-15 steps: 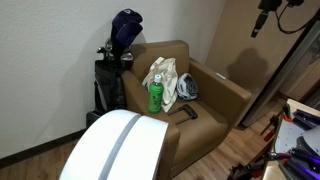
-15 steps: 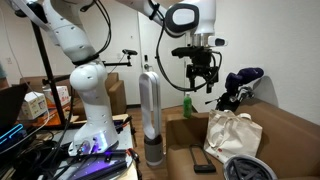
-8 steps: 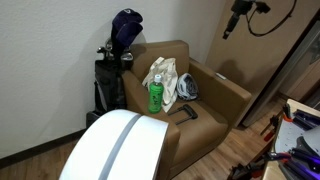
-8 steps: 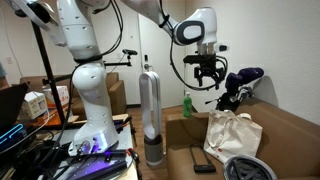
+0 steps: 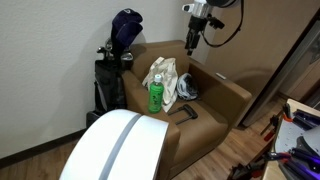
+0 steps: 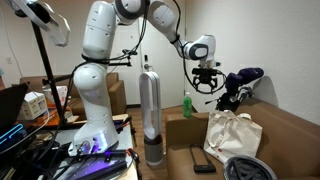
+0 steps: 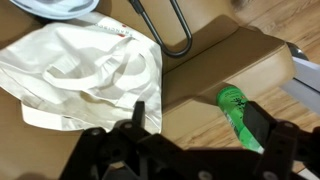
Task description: Put the bottle in the bag
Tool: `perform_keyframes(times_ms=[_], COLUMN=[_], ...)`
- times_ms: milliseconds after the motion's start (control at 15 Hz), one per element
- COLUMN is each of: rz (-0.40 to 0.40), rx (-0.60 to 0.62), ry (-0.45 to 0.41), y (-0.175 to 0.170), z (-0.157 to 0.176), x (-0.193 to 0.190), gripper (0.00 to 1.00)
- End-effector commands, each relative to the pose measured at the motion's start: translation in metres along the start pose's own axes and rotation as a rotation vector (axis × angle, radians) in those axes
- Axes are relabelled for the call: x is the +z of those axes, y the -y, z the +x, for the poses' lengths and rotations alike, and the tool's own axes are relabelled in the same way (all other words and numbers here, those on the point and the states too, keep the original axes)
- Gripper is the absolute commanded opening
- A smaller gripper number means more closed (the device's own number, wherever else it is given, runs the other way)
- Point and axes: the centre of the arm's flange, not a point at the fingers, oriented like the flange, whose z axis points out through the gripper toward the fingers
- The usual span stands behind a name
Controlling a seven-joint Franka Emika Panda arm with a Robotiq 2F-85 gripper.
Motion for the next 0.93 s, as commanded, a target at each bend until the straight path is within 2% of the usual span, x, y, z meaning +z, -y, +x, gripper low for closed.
perform_keyframes(times_ms=[0,400,467,533,800,867], rz=[0.010,0.061,0.062,0.059,0.060,0.074], rx=[-0.196,-0.496,-0.549,-0.451,-0.513,-0.592], ry=[0.028,0.080,0.074,0.065,0.066,0.053], y=[-0.005,0.040,0.038,0.041,0.043,0.048], z=[0.038,0.060,0.058,0.060,0.062,0.067], x=[0.014,0.009,0.004,0.016,0.012,0.020], gripper=[1.00,1.00,1.00,1.00,1.00,1.00])
